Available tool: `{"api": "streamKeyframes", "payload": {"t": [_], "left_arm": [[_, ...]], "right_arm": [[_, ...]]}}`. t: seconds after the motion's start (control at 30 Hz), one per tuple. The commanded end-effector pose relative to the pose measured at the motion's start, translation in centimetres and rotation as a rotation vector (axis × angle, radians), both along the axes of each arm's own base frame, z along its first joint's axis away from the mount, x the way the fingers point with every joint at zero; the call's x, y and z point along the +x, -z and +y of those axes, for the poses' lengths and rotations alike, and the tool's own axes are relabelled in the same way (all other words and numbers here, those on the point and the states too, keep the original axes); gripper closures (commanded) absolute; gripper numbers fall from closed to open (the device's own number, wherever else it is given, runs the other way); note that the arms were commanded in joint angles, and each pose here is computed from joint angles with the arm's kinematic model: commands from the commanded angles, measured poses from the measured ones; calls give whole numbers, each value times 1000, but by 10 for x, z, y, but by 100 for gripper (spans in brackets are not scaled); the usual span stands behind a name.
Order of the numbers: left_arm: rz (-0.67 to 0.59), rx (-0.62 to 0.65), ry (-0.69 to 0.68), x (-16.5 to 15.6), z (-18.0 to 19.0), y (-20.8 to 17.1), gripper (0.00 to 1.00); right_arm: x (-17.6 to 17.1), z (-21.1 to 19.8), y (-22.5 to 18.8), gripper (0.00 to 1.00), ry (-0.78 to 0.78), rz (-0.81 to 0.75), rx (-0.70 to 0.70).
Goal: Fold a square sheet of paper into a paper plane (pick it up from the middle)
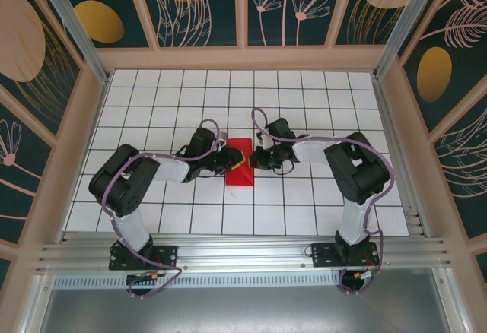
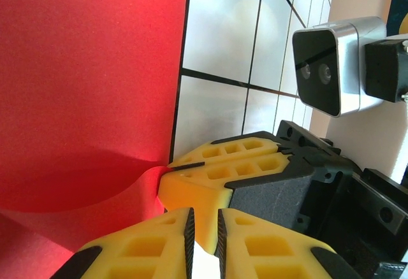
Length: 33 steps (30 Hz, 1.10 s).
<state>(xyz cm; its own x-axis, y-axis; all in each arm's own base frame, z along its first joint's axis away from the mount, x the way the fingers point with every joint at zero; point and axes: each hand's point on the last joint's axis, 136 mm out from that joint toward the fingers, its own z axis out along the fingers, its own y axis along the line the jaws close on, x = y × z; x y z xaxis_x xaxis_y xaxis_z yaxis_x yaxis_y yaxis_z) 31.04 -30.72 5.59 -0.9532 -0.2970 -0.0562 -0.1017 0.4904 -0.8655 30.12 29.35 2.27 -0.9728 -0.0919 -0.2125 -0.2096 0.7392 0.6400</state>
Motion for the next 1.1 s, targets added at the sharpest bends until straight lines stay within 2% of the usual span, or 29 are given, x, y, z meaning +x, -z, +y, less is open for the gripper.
{"api": "streamKeyframes", "payload": {"t": [0.0, 1.07], "left_arm": [[-17, -4, 27, 1, -7, 0, 80], [17, 41, 18, -2, -1, 21, 83]], "right_arm": [[9, -3, -3, 92, 6, -32, -13], [7, -9, -15, 91, 19, -51, -32]]}}
